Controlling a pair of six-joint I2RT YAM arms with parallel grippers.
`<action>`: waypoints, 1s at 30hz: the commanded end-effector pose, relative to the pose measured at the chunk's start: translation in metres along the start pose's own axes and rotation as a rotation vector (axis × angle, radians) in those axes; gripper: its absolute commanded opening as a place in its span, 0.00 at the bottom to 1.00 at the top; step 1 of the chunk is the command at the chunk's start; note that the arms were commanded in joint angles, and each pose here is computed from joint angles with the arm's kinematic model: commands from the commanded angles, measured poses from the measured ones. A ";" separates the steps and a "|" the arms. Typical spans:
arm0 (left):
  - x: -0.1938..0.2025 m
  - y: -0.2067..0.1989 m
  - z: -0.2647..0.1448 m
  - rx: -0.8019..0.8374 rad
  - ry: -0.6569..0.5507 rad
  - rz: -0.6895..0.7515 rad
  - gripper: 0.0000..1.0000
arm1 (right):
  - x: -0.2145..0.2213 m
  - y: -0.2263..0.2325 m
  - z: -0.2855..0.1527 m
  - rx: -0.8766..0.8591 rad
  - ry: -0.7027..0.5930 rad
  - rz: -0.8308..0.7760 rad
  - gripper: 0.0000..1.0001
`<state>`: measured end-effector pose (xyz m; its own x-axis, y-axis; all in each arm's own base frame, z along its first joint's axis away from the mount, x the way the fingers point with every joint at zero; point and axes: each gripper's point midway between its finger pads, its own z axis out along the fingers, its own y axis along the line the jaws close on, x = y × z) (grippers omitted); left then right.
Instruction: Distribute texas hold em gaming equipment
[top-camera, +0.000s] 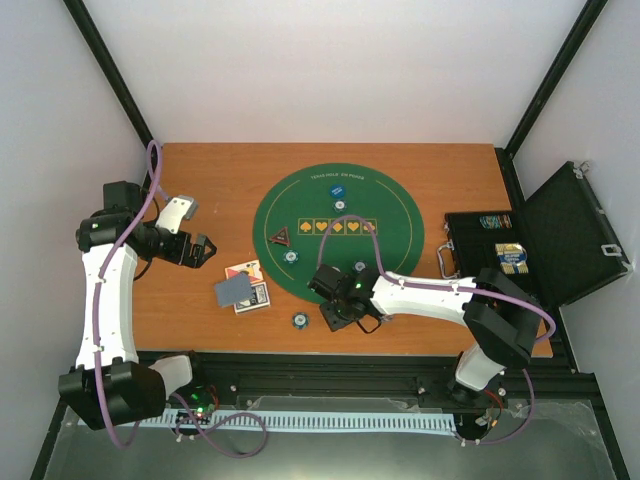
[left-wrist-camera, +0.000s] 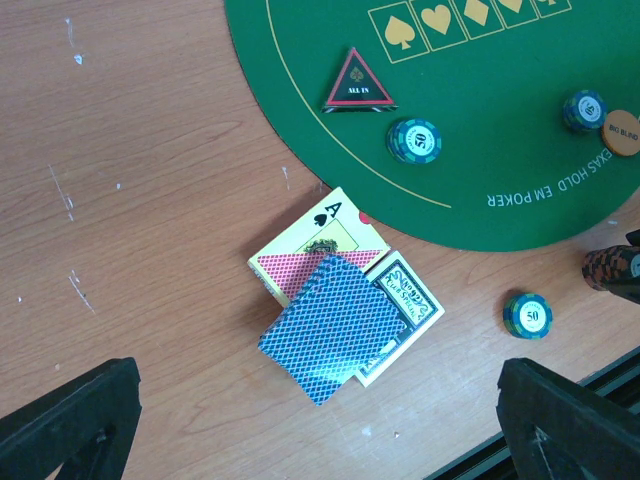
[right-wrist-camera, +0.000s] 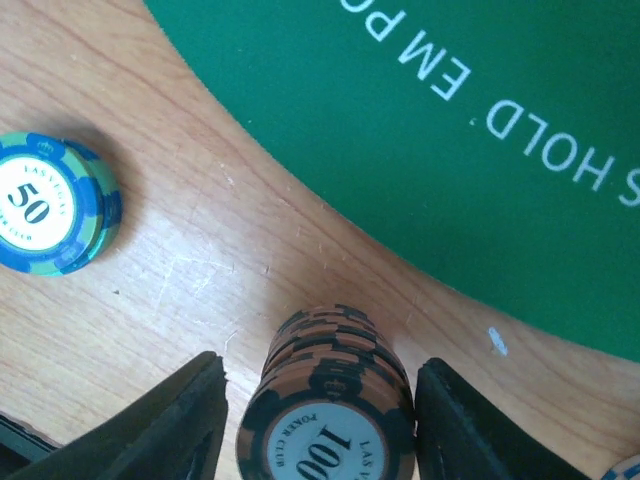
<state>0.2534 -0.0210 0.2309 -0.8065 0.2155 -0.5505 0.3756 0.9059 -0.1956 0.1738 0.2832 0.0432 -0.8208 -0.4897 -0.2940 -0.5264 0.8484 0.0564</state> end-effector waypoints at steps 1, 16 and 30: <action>-0.006 0.000 -0.008 -0.022 -0.034 0.010 1.00 | 0.000 0.002 0.001 0.006 -0.015 0.003 0.49; -0.007 0.001 -0.010 -0.032 -0.039 0.013 1.00 | 0.000 -0.003 0.000 0.033 -0.020 -0.006 0.50; -0.006 0.002 -0.010 -0.039 -0.035 0.016 1.00 | 0.002 -0.002 0.001 0.030 -0.014 -0.013 0.50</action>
<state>0.2524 -0.0192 0.2316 -0.8051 0.2186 -0.5514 0.3717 0.9104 -0.1818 0.1763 0.2810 0.0427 -0.8186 -0.4869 -0.3046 -0.5209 0.8528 0.0367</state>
